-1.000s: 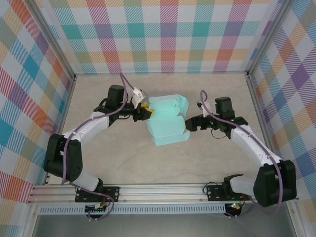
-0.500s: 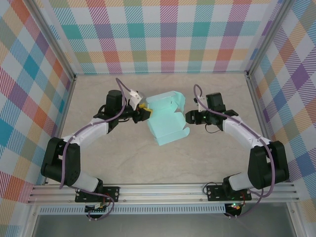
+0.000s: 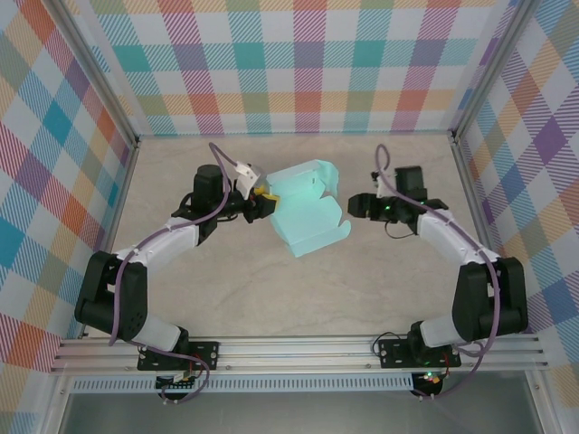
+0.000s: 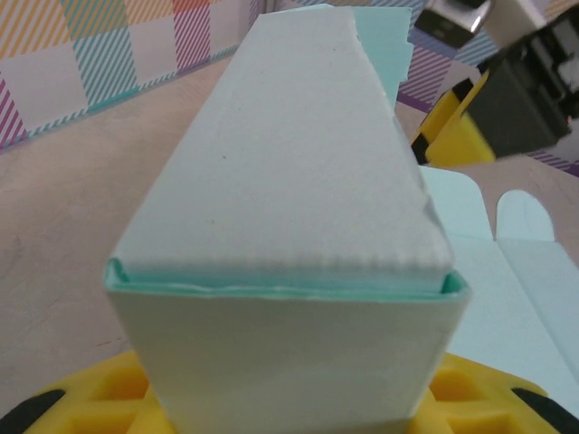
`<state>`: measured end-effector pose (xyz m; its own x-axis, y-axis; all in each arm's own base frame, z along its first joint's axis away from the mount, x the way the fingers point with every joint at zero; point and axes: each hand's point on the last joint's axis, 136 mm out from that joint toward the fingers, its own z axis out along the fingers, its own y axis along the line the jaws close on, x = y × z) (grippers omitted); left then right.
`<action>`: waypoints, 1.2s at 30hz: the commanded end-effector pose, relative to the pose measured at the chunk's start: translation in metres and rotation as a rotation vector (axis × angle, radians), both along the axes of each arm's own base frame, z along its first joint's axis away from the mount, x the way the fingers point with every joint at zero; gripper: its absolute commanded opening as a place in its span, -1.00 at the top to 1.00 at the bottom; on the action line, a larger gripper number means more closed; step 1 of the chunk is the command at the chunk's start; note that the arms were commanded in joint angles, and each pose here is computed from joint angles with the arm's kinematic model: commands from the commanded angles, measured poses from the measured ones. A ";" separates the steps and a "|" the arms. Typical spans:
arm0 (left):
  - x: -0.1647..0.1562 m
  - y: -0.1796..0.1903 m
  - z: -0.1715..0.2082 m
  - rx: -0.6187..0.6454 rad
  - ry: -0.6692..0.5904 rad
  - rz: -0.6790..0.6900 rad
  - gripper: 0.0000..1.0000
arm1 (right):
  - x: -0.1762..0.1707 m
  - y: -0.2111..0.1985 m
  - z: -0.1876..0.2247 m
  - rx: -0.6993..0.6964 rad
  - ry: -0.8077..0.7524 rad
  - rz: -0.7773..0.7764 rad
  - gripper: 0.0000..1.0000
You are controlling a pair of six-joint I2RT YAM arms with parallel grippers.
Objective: Fold the paper box
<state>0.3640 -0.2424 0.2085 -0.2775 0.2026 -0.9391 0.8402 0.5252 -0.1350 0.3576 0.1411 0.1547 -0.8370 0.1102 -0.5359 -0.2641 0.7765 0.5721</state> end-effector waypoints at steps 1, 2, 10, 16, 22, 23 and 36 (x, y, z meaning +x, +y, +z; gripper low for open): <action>-0.001 -0.003 0.007 -0.016 -0.037 -0.008 0.85 | -0.020 0.018 0.044 0.206 0.023 0.183 -0.31; -0.001 -0.004 0.008 -0.022 -0.034 -0.010 0.85 | -0.025 0.022 0.047 0.219 0.032 0.212 -0.33; -0.004 -0.006 0.018 -0.055 -0.034 -0.010 0.85 | -0.032 0.049 0.037 0.222 0.070 0.292 -0.44; -0.006 -0.003 0.020 -0.066 -0.038 0.011 0.85 | -0.019 0.055 0.009 0.171 0.161 0.222 0.20; -0.010 -0.002 0.024 -0.087 -0.050 0.012 0.85 | -0.005 0.051 -0.014 0.166 0.288 0.110 0.50; -0.011 -0.003 0.025 -0.089 -0.053 0.009 0.85 | -0.004 0.051 -0.016 0.175 0.311 0.091 0.50; -0.022 -0.015 0.008 -0.046 -0.081 -0.061 0.85 | 0.011 0.057 -0.016 0.340 0.511 0.023 0.32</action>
<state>0.3571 -0.2413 0.2054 -0.2628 0.1693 -0.9499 0.8227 0.5537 -0.1289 0.3622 0.1978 0.1252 -0.9847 0.1718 -0.0291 0.0739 0.5626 0.8235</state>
